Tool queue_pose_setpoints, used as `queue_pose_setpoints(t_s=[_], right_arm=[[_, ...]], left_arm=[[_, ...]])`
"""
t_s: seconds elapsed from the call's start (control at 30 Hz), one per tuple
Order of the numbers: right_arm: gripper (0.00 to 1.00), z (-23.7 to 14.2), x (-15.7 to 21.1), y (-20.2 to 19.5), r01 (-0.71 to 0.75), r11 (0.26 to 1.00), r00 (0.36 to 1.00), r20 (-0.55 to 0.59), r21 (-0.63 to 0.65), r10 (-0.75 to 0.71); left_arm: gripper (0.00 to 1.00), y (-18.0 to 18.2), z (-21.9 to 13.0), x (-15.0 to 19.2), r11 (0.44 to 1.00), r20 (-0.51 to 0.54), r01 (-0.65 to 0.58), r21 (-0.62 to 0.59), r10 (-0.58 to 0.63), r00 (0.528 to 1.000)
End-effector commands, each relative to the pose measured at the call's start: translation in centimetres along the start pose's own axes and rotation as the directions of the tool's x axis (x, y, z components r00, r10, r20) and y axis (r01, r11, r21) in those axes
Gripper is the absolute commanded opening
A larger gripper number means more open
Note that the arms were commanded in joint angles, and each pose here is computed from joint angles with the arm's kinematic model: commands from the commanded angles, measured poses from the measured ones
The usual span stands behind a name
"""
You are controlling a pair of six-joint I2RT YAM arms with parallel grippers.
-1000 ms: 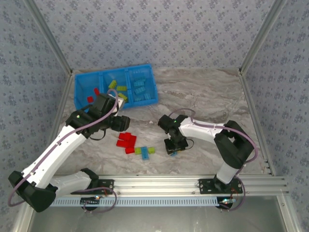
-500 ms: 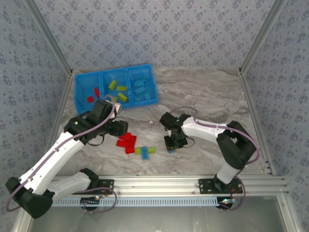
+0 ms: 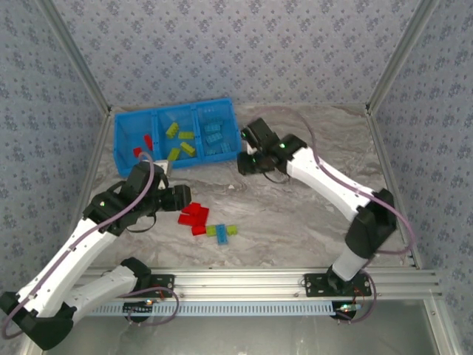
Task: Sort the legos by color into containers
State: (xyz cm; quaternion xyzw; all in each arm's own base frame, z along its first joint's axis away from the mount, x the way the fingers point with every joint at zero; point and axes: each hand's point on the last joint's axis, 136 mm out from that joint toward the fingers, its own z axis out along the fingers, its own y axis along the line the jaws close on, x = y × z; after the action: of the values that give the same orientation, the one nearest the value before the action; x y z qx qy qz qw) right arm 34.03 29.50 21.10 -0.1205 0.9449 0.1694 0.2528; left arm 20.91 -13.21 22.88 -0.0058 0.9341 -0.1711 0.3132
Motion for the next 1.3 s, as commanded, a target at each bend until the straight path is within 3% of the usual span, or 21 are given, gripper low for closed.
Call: queue_pose_setpoints(t_s=[0.0, 0.2, 0.4, 0.57, 0.73, 0.9, 1.1, 1.2, 1.27], right_arm=[[0.18, 4.4, -3.6, -0.3, 0.033, 0.997, 0.999, 0.019, 0.068, -0.035], [0.24, 10.0, -9.5, 1.1, 0.032, 0.997, 0.998, 0.049, 0.072, -0.036], [0.46, 12.1, -12.5, 1.9, 0.024, 1.0, 0.995, 0.101, 0.02, -0.026], [0.45, 9.4, -14.2, 3.0, 0.013, 0.998, 0.99, 0.14, -0.065, -0.004], [0.45, 2.4, -14.1, 3.5, 0.029, 0.996, 0.989, 0.147, -0.087, -0.016], [0.5, -6.1, -10.6, 1.8, 0.038, 0.995, 0.994, 0.108, -0.095, -0.028], [0.62, -11.5, -1.0, -4.0, -0.067, 0.997, 0.995, 0.068, -0.024, 0.068], [0.66, -12.0, 4.5, -7.7, -0.105, 0.992, 0.994, 0.035, 0.068, 0.103], [0.68, -12.2, 7.7, -9.5, -0.129, 0.985, 0.992, 0.001, 0.112, 0.13]], left_arm=[[0.71, -0.2, 0.2, -0.8, 0.993, 0.022, 0.119, -0.018, -0.118, 0.993], [0.72, -1.9, -0.3, 0.1, 0.994, -0.012, 0.104, 0.033, -0.103, 0.995], [0.72, -1.5, -1.5, 1.9, 0.992, -0.043, 0.122, 0.029, -0.121, 0.992], [0.72, -1.3, -1.3, 3.2, 0.986, -0.067, 0.164, 0.008, -0.163, 0.984], [0.72, -2.7, -0.6, 4.7, 0.988, -0.125, 0.157, 0.013, -0.154, 0.98], [0.7, -5.3, 1.0, 6.7, 0.994, -0.17, 0.101, 0.046, -0.092, 0.981], [0.69, -9.4, 4.4, 9.3, 0.996, -0.27, 0.029, 0.079, -0.006, 0.963], [0.68, -12.0, 5.8, 10.5, 0.979, -0.299, -0.16, 0.13, 0.192, 0.935], [0.68, -12.9, 6.7, 11.6, 0.919, -0.323, -0.358, 0.167, 0.394, 0.861]])
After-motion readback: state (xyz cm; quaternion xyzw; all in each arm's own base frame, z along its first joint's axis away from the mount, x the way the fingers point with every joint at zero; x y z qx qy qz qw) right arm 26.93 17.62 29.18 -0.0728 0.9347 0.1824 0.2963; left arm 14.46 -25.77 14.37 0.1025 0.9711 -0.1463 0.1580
